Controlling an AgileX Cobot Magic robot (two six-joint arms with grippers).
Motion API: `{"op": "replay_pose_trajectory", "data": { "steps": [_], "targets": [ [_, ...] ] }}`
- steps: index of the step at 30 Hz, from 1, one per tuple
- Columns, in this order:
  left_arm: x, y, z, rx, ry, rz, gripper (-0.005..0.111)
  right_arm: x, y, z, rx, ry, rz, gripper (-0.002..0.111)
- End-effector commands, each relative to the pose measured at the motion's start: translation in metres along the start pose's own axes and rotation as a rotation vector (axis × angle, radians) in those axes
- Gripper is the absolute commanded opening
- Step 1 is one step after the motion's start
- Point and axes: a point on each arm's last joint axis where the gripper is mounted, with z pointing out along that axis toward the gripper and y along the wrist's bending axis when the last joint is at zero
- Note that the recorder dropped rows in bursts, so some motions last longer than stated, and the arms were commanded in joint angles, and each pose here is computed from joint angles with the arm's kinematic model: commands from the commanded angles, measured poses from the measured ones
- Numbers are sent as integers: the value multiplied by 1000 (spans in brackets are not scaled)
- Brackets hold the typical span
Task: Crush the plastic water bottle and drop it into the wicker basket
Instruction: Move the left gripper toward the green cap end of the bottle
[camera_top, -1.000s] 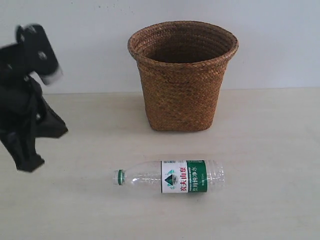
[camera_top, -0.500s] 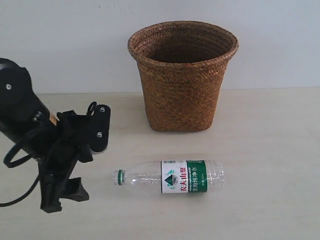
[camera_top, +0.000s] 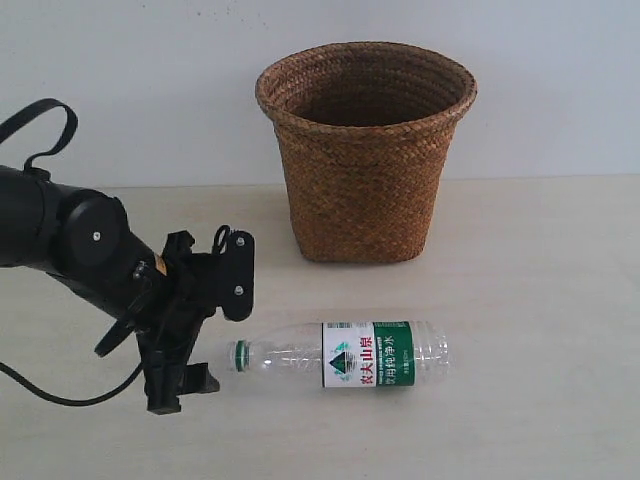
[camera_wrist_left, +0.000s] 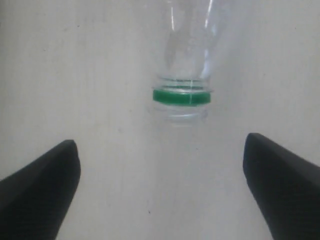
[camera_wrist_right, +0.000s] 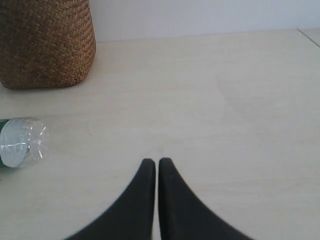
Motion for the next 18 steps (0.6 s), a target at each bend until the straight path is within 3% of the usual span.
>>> {"op": "replay_pose_trajectory", "data": {
  "steps": [1, 11, 18],
  "targets": [
    [1, -5, 14, 36, 7, -1, 82, -1, 0, 0, 1, -12, 0, 0],
    [12, -1, 11, 120, -92, -153, 78, -1, 0, 0, 1, -12, -2, 0],
    [26, 8, 5, 168, -321, -282, 77, -1, 0, 0, 1, -12, -2, 0]
  ]
}}
